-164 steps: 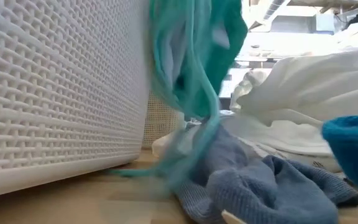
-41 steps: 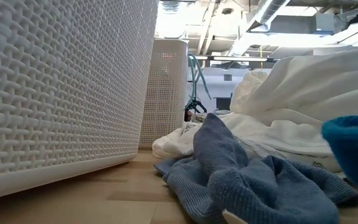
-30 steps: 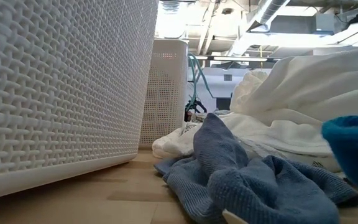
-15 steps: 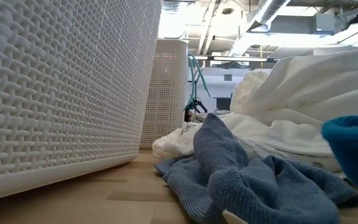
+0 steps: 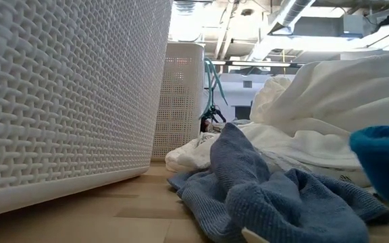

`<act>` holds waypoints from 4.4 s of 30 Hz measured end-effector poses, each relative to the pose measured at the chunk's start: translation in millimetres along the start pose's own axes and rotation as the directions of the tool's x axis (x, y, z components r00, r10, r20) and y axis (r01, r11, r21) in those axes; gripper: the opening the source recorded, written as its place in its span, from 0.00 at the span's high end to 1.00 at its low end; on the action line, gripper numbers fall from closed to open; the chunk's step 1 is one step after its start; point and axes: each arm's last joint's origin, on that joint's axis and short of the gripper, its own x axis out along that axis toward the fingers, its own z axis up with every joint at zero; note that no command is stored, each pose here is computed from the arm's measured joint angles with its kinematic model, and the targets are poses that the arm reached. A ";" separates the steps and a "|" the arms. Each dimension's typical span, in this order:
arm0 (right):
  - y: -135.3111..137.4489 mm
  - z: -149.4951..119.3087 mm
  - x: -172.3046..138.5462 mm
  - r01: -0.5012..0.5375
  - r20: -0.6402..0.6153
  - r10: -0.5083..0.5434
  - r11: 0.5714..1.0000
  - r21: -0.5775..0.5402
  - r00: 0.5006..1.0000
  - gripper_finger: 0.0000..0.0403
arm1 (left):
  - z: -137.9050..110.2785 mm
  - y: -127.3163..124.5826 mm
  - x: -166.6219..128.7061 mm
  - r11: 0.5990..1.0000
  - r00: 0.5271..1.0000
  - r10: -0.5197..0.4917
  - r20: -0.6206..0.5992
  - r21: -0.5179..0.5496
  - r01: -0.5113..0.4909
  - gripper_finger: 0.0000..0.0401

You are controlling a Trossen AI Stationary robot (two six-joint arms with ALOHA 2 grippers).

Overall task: Sort clothes
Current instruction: Put the light blue shorts into the top white laundry bin, then put the white dress into the bottom white laundry bin

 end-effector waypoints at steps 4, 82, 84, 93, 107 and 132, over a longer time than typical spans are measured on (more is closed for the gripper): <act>-0.1 0.1 0.1 0.001 0.000 -0.001 1.000 0.000 1.000 0.62 | -1.2 -9.9 -17.0 0.999 0.999 0.000 0.051 0.049 -0.002 0.72; 39.4 -26.3 68.4 0.029 -0.327 -0.039 0.999 -0.034 0.944 0.32 | -327.6 -226.7 -117.0 0.674 0.257 -0.677 0.690 0.721 -0.161 0.50; 42.3 -25.5 67.5 0.031 -0.300 -0.035 0.999 -0.019 0.953 0.32 | -333.3 -235.6 -105.8 0.637 0.216 -0.718 0.661 0.750 -0.177 0.50; 33.9 -23.1 72.1 0.104 -0.296 -0.088 0.994 0.039 0.951 0.32 | -346.6 -250.3 -81.3 0.542 0.106 -0.818 0.566 0.819 -0.190 0.50; 25.0 -58.6 132.9 0.078 -0.276 -0.045 0.991 0.112 0.960 0.32 | -352.5 -270.9 -71.4 0.469 0.115 -0.853 0.509 0.845 -0.258 0.50; 7.1 -113.8 182.1 0.006 -0.247 0.072 0.954 0.301 0.966 0.95 | -352.6 -281.0 -62.6 0.460 0.146 -0.847 0.512 0.842 -0.282 0.50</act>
